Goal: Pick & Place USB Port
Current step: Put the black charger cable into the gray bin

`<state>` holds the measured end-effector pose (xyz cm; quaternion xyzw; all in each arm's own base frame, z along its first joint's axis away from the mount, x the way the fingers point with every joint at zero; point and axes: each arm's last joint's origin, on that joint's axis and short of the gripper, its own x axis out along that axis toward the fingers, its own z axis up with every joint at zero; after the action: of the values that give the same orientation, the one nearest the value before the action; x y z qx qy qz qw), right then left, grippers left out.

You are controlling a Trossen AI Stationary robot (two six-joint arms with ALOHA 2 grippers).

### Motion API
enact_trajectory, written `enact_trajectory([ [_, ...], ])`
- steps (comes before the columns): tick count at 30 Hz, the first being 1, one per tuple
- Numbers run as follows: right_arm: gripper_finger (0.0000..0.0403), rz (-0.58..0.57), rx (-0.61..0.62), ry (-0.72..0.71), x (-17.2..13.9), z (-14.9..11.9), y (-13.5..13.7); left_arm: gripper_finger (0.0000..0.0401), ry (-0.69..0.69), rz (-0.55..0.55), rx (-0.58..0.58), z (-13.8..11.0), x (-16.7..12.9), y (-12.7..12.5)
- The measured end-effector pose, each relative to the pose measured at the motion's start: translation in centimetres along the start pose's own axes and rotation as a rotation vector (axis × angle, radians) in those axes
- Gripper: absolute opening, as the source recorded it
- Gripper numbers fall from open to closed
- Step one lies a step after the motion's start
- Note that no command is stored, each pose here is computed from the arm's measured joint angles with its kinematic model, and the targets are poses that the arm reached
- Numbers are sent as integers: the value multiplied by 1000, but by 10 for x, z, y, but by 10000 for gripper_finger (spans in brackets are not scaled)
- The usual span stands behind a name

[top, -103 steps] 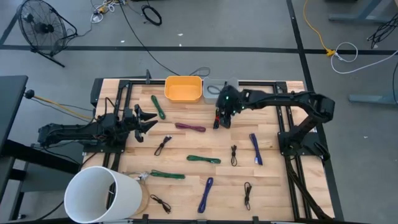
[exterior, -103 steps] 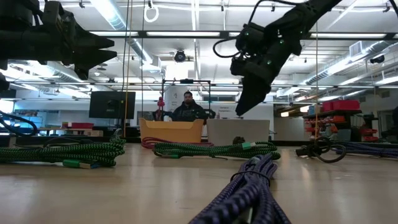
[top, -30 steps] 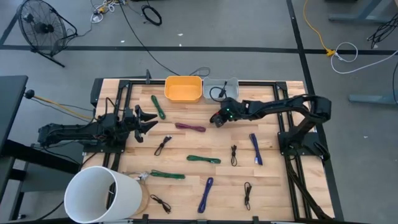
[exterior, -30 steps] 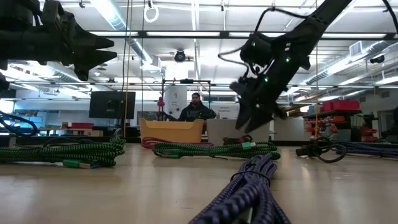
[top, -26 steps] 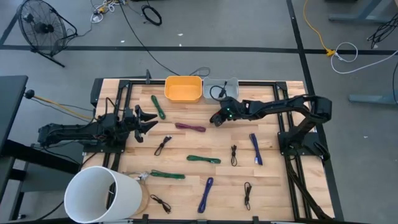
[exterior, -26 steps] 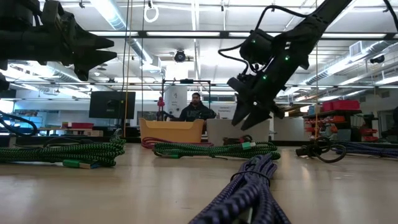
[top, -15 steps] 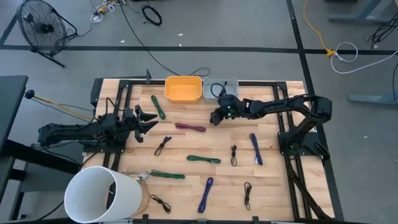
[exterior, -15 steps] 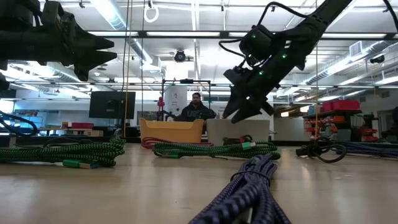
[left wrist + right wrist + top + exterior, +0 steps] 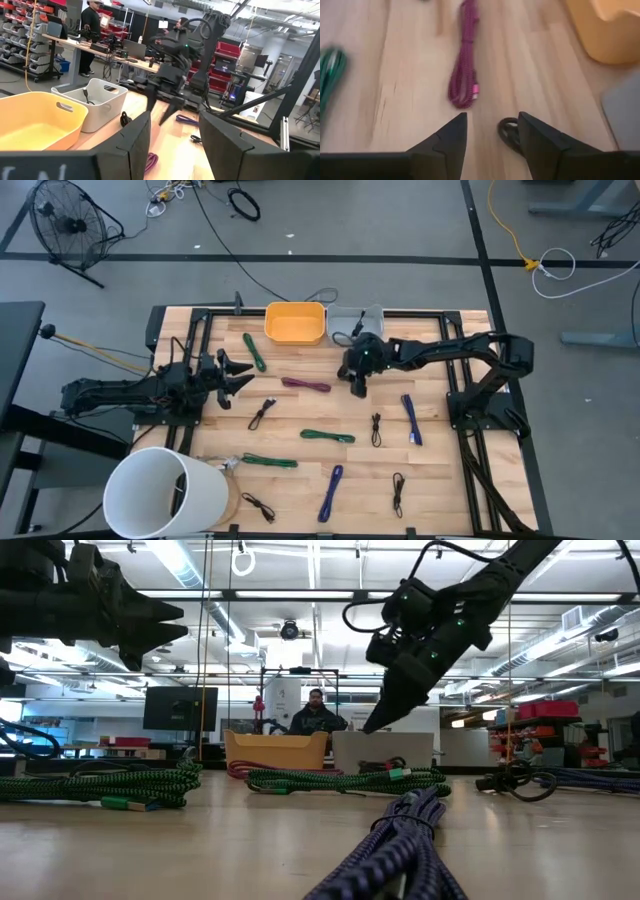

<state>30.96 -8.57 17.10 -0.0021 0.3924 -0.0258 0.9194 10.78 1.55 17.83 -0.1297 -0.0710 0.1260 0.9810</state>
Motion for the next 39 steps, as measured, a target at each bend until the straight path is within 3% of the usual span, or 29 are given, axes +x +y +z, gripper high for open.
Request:
enact_trajectory([
  [3, 178, -55, -122, 4, 0, 3, 1, 174, -1, 0, 8, 0, 0, 0],
  [9, 178, -198, -203, 141, 0, -6, 3, 174, 0, 0, 8, 0, 0, 0],
  [15, 178, -255, -222, 203, -3, -2, 5, 174, 0, 0, 8, 0, 0, 0],
  [23, 178, -248, -213, 212, -9, 14, 7, 174, 0, 0, 9, 0, 0, 0],
  [33, 178, -238, -236, 311, 10, 2, 6, 174, 6, 2, 11, -1, 0, 0],
  [39, 178, -238, -241, 313, 13, 8, 4, 174, 6, 10, 12, -1, 0, 0],
])
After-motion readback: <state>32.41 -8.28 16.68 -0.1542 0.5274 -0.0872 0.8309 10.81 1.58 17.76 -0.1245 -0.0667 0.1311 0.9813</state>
